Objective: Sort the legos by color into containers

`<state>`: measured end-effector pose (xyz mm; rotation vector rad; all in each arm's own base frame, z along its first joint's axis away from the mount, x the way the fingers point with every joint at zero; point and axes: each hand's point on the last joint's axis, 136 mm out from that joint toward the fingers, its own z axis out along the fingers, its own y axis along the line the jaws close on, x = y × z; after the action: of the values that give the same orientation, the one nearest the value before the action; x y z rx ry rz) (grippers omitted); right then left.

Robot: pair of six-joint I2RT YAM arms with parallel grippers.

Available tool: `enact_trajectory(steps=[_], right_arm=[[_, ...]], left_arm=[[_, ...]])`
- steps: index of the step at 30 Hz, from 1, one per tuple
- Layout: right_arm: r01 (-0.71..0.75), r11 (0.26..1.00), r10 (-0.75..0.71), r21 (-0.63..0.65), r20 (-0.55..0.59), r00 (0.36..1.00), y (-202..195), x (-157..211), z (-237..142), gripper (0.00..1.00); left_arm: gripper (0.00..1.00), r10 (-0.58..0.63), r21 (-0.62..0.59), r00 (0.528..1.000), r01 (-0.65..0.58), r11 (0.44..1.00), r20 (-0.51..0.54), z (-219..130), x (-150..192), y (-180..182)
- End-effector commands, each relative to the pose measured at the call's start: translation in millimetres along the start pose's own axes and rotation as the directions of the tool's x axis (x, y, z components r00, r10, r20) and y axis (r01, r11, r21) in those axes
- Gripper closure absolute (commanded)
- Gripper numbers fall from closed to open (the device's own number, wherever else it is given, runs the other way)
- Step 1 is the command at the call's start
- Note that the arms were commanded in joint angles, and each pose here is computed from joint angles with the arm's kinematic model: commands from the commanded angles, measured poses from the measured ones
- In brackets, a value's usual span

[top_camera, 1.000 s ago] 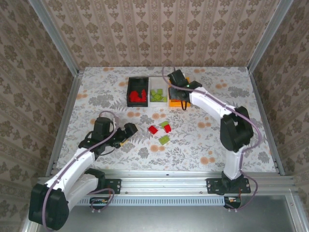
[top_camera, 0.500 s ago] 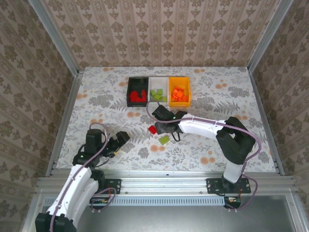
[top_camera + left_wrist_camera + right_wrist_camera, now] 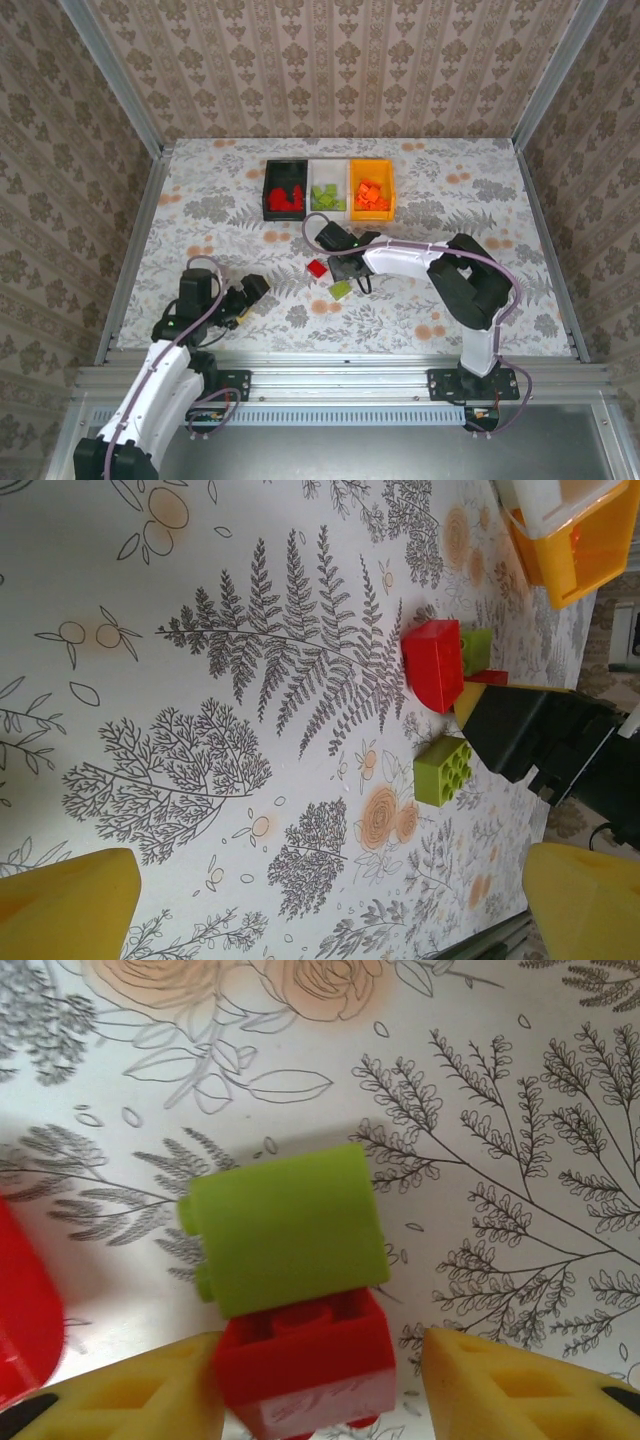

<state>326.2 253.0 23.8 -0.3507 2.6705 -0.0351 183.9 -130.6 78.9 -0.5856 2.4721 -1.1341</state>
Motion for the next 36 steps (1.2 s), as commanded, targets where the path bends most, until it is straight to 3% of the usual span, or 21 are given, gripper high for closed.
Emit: enact_trajectory(steps=[1,9,14,21,28,36], right_arm=[[0.004,1.0,-0.004,0.005,0.01,1.0,-3.6,-1.8,5.0,0.55],[0.014,1.0,-0.014,-0.007,0.03,0.999,-7.5,-0.9,-8.0,0.66],[-0.016,1.0,0.017,-0.012,0.097,0.995,-18.6,-12.2,-49.6,0.66],[-0.001,0.997,0.018,-0.077,0.213,0.977,-3.1,-52.6,-95.3,0.66],[0.026,0.991,0.009,-0.13,0.261,0.965,24.6,-96.6,-100.5,0.67],[0.053,0.985,0.0,-0.165,0.304,0.953,63.2,-150.3,-81.4,0.67]], left_arm=[[0.0,-0.002,0.034,1.0,0.002,0.999,0.0,-2.2,-4.6,-12.5],[0.0,0.012,0.024,1.0,-0.012,1.0,-0.017,3.3,-13.7,-20.8],[0.0,0.041,0.02,0.999,-0.041,0.999,-0.01,1.2,-20.2,-28.3],[0.0,0.025,0.018,1.0,-0.024,1.0,-0.017,1.5,-32.8,-31.7],[0.0,0.005,0.012,1.0,-0.005,1.0,-0.018,-2.3,-36.9,-25.0],[0.0,-0.026,0.04,0.999,0.028,0.999,-0.046,-8.8,-45.8,-24.7]])
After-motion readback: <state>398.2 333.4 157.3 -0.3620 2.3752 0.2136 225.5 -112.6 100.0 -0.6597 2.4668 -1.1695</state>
